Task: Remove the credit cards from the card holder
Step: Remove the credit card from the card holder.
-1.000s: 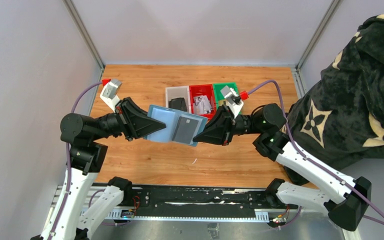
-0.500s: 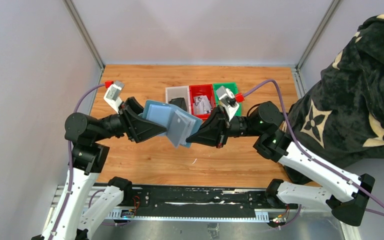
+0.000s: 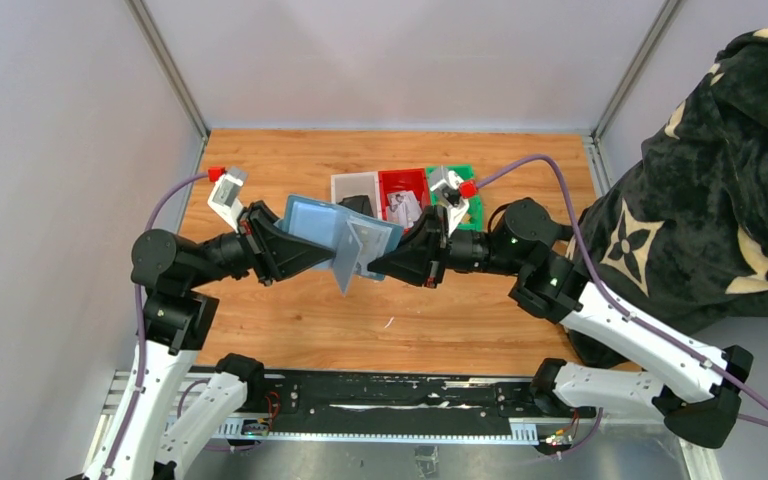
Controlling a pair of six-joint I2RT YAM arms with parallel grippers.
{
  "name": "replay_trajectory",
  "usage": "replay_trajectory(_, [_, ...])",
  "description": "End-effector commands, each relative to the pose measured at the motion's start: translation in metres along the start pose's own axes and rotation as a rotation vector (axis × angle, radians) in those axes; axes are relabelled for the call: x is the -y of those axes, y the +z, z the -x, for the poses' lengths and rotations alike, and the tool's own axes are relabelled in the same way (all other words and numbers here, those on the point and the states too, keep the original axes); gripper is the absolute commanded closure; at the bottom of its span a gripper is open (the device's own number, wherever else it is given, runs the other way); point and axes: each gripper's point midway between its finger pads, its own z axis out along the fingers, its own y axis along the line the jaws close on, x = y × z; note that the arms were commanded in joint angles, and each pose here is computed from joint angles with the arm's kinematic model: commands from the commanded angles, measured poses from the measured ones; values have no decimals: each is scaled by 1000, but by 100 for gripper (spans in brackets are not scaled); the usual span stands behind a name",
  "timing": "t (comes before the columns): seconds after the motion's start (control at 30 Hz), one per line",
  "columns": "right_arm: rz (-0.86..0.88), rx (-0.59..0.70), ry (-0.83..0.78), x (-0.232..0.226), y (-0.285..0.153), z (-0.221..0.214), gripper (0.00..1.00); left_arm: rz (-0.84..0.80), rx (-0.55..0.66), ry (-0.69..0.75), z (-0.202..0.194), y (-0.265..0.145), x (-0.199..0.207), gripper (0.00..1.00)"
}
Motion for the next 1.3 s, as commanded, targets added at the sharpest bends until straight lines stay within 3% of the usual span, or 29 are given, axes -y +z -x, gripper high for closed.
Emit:
replay_trajectory(0.0, [-163,18,28,29,6,3,81,-39,-24,23,-6,-4,10,89])
replay_trajectory(0.1, [-172,29,60,33,11,3,76,-43,-24,31,-6,-4,12,90])
replay_trajectory(0.23, [-144,54,85,29,15,9,91,-50,-28,45,-7,-5,14,87])
replay_trajectory(0.27, [-128,61,87,26,16,10,94,-48,-29,49,-8,-5,13,76])
replay_trajectory(0.3, [-123,62,92,24,17,11,99,-47,-29,51,-9,-5,12,55])
replay_trajectory(0.33, [-123,65,92,22,17,13,100,-34,-29,53,-10,-5,8,45])
replay_trajectory(0.4, [-165,27,100,24,17,10,100,46,-36,128,-12,-8,-8,7])
replay_trajectory(0.47, [-304,-40,77,36,15,8,100,159,-34,197,-14,-14,-27,0])
replay_trajectory(0.6, [-562,-239,-14,56,2,-9,100,216,33,293,1,-18,-30,0])
replay_trajectory(0.8, [-561,-273,-80,48,5,-9,100,117,39,278,-4,-15,-13,3])
replay_trajectory(1.0, [-472,-209,-102,33,4,-4,100,81,3,268,-5,-13,-7,26])
replay_trajectory(1.13, [-371,-161,-107,20,4,-5,100,61,17,251,-1,-10,-4,57])
replay_trajectory(1.27, [-269,-126,-78,10,4,-7,100,61,31,240,3,-9,-3,65])
